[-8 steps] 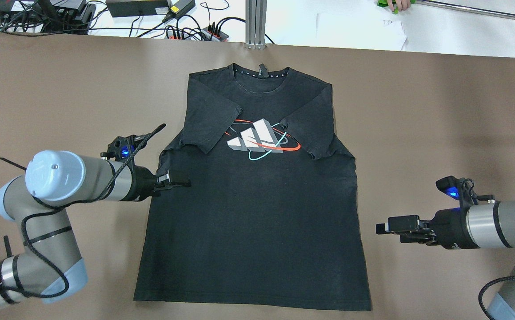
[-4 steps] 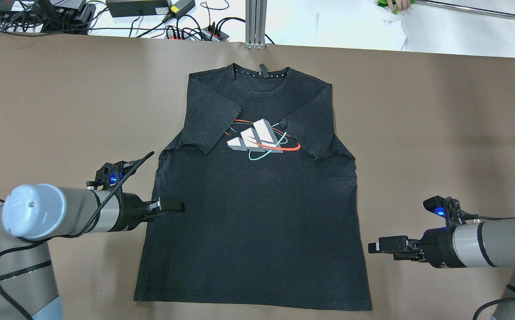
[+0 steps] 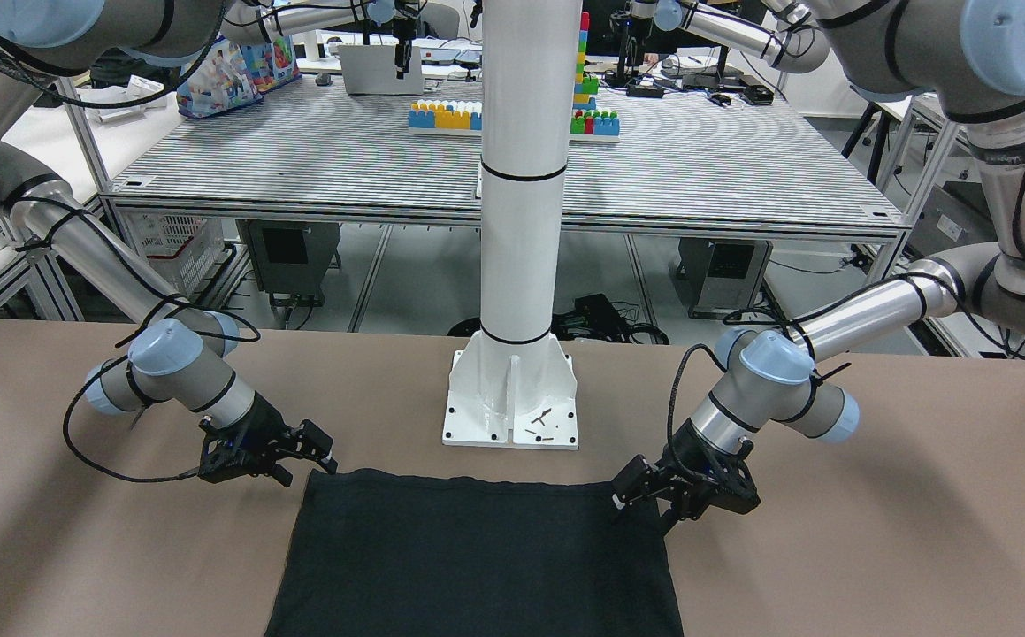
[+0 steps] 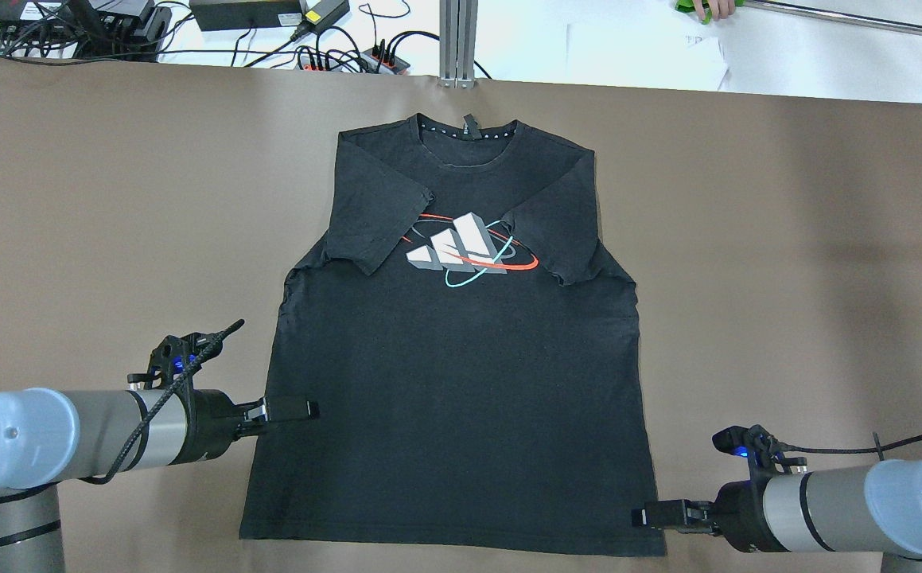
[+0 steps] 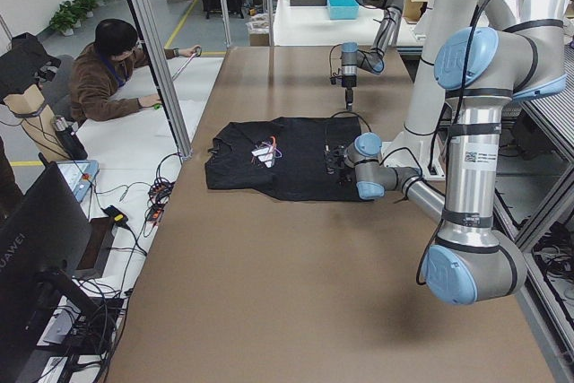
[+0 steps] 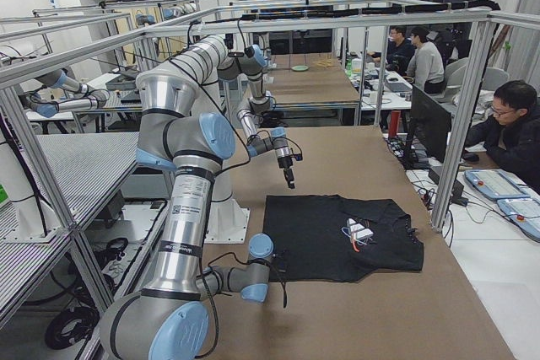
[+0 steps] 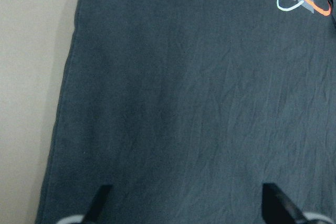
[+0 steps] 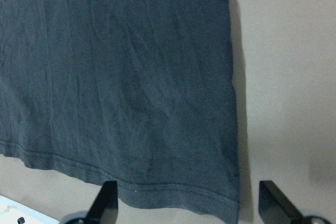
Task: Fold clothes
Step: 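Move both grippers down to the hem corners nearest the robot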
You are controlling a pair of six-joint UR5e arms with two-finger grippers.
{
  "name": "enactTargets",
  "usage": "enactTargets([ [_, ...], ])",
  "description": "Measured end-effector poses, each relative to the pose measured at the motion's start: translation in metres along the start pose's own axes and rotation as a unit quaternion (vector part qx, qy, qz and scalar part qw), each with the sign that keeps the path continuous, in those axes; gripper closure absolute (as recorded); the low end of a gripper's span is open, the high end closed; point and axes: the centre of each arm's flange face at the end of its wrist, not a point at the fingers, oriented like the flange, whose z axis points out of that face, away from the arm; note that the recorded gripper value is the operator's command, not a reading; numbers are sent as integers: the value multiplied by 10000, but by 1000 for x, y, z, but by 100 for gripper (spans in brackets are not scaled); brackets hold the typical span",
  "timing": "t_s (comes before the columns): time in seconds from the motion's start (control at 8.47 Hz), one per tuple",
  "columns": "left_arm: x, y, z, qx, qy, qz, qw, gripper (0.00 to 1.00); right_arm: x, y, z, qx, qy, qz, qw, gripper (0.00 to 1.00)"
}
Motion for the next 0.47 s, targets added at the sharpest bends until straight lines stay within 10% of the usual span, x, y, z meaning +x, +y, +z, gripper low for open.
enactTargets([
  [0.12, -1, 5, 3, 8, -11, 13, 10000, 0, 3, 6, 8, -21, 51, -15, 10000, 7],
  [0.47, -5, 13, 12, 39, -71, 43, 10000, 0, 11, 16, 23, -99, 177, -25, 9998, 51],
])
